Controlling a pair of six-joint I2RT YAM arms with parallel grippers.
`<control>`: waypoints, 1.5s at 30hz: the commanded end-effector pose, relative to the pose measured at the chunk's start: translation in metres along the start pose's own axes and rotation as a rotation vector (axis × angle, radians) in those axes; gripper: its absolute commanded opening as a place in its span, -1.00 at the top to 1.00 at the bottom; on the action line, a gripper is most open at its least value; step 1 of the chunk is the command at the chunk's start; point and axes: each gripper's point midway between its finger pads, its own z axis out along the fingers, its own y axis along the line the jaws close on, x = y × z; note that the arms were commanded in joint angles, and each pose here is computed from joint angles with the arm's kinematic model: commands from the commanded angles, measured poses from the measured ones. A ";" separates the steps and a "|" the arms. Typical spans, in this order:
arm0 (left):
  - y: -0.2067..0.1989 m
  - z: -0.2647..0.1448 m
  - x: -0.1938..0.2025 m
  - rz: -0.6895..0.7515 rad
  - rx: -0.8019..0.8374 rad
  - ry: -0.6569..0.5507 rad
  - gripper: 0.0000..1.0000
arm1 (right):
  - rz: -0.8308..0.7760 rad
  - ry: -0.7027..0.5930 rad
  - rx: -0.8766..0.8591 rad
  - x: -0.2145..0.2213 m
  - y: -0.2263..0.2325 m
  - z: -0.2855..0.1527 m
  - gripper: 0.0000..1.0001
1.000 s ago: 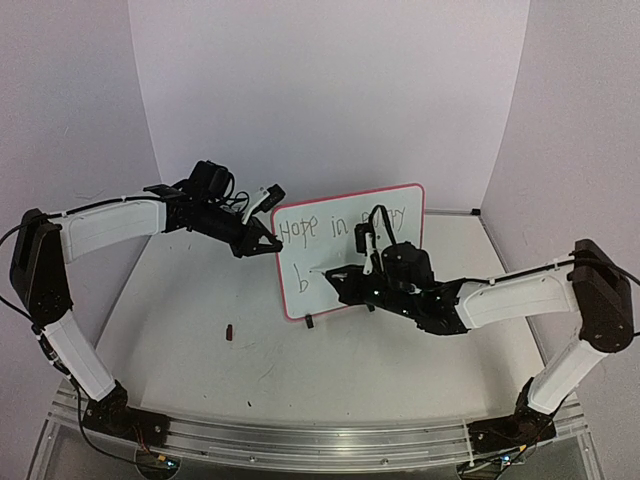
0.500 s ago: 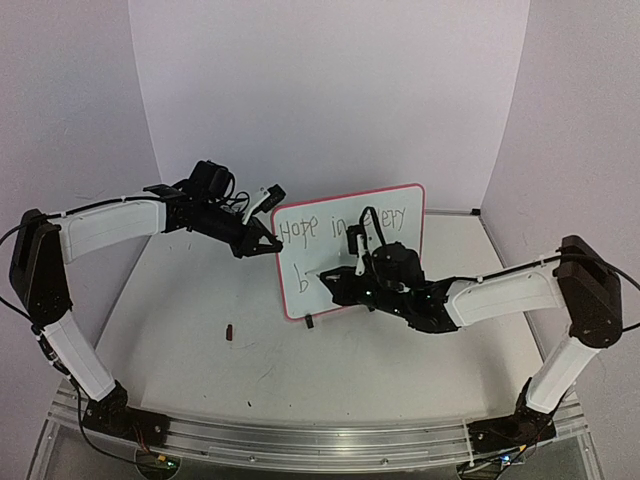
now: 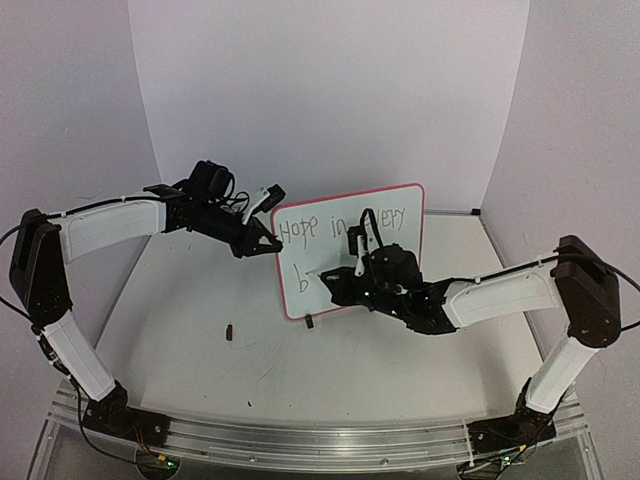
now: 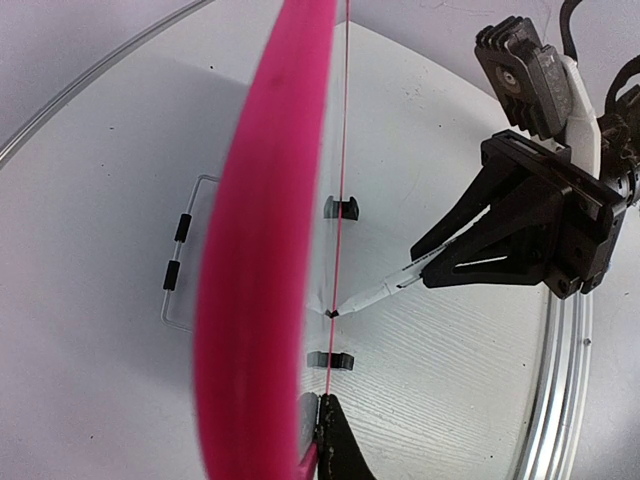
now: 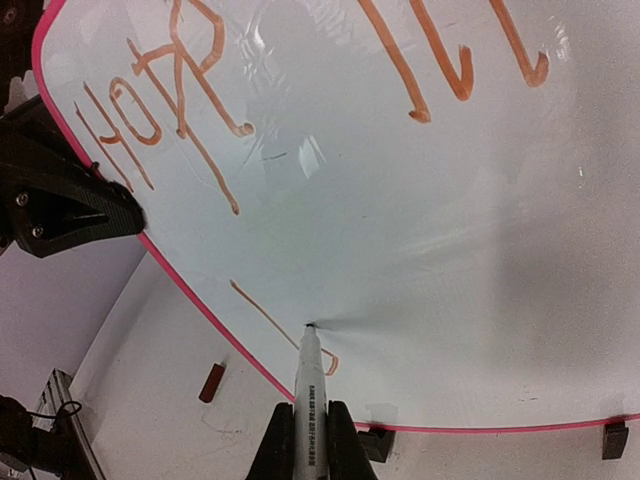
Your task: Write a sentence on the whiteboard
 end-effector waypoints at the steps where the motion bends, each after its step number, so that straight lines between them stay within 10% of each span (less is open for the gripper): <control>1: 0.007 -0.002 0.018 0.016 -0.057 0.075 1.00 | 0.015 -0.055 0.056 -0.013 -0.009 -0.006 1.00; 45: 0.007 -0.002 0.019 0.014 -0.054 0.075 1.00 | 0.035 -0.030 0.087 -0.003 -0.018 -0.007 1.00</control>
